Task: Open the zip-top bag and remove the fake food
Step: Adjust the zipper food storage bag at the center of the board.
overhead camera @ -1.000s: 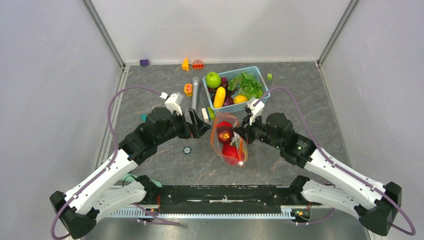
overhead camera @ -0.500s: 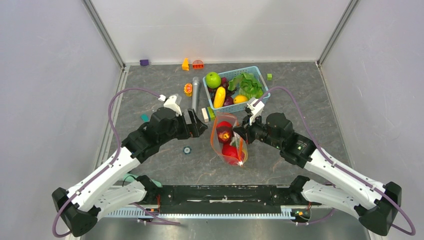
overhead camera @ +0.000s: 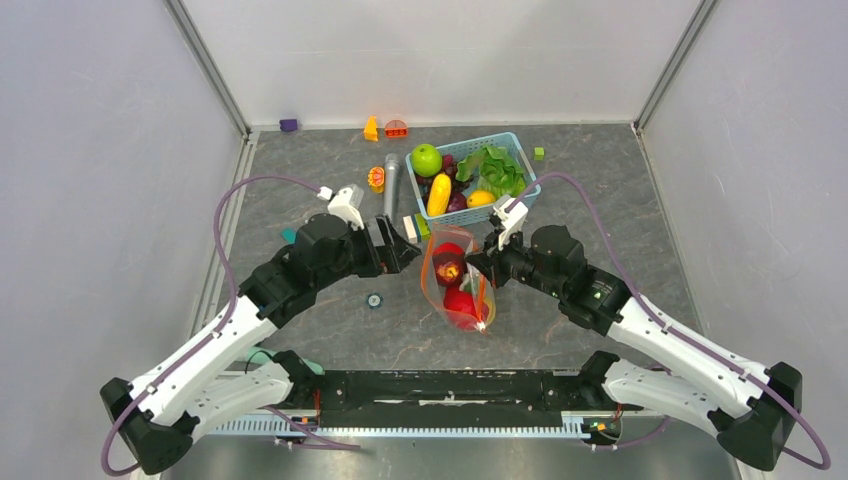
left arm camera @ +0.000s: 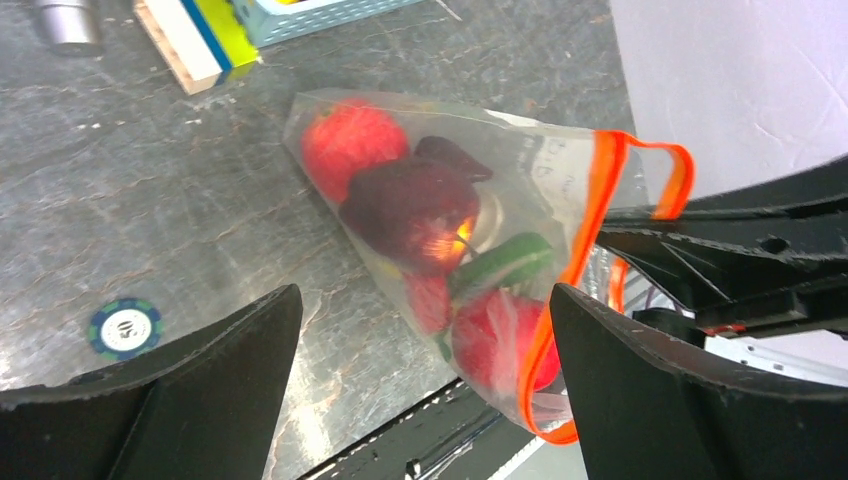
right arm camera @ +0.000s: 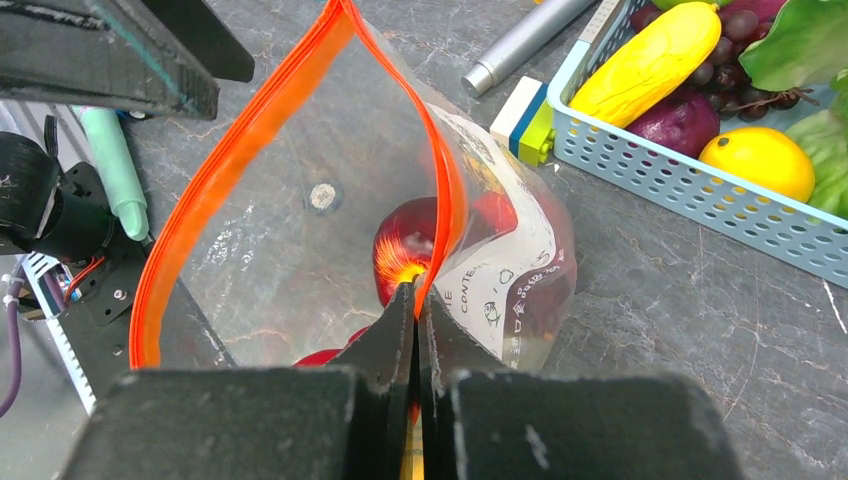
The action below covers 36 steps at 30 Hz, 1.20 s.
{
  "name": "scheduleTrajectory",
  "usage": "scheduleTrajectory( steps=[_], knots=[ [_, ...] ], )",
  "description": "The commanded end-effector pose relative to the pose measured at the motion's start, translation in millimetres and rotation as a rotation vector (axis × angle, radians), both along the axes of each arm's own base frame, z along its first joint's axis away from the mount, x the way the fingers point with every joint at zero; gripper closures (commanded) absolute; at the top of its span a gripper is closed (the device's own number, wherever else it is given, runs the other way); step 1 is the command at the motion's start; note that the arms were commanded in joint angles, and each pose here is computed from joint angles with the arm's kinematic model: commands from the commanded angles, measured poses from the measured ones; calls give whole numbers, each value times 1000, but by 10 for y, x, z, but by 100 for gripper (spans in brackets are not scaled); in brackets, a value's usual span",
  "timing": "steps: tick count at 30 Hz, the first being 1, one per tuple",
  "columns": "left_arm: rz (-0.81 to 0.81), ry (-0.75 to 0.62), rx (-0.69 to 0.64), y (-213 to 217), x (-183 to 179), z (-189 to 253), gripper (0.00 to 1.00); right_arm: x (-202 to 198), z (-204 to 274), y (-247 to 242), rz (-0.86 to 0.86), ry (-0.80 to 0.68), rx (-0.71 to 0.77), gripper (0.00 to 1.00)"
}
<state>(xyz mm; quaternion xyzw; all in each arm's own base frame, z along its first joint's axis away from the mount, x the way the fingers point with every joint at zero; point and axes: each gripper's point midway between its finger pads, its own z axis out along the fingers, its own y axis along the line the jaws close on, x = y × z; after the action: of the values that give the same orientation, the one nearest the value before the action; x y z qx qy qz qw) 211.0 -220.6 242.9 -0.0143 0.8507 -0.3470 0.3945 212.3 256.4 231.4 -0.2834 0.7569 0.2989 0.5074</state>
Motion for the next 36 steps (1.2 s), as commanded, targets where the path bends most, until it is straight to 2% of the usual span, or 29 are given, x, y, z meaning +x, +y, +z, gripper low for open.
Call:
scheduleTrajectory(
  steps=[1,11,16,21,28,36],
  knots=[
    [-66,-59,-101,-217,-75,198,0,77,175,20,-19,-50,29,100],
    [-7,-48,9,-388,-187,81,1,80,180,17,-25,-47,34,100],
    [64,-9,66,-329,-177,-55,5,75,174,15,-23,-46,33,100],
    [86,22,84,-395,-179,-150,18,74,172,11,-23,-50,32,100],
    [72,29,108,-543,-193,-190,28,68,145,3,-22,-48,26,100],
    [42,15,93,-606,-221,-189,64,72,141,-11,-27,-50,23,100]
  ],
)
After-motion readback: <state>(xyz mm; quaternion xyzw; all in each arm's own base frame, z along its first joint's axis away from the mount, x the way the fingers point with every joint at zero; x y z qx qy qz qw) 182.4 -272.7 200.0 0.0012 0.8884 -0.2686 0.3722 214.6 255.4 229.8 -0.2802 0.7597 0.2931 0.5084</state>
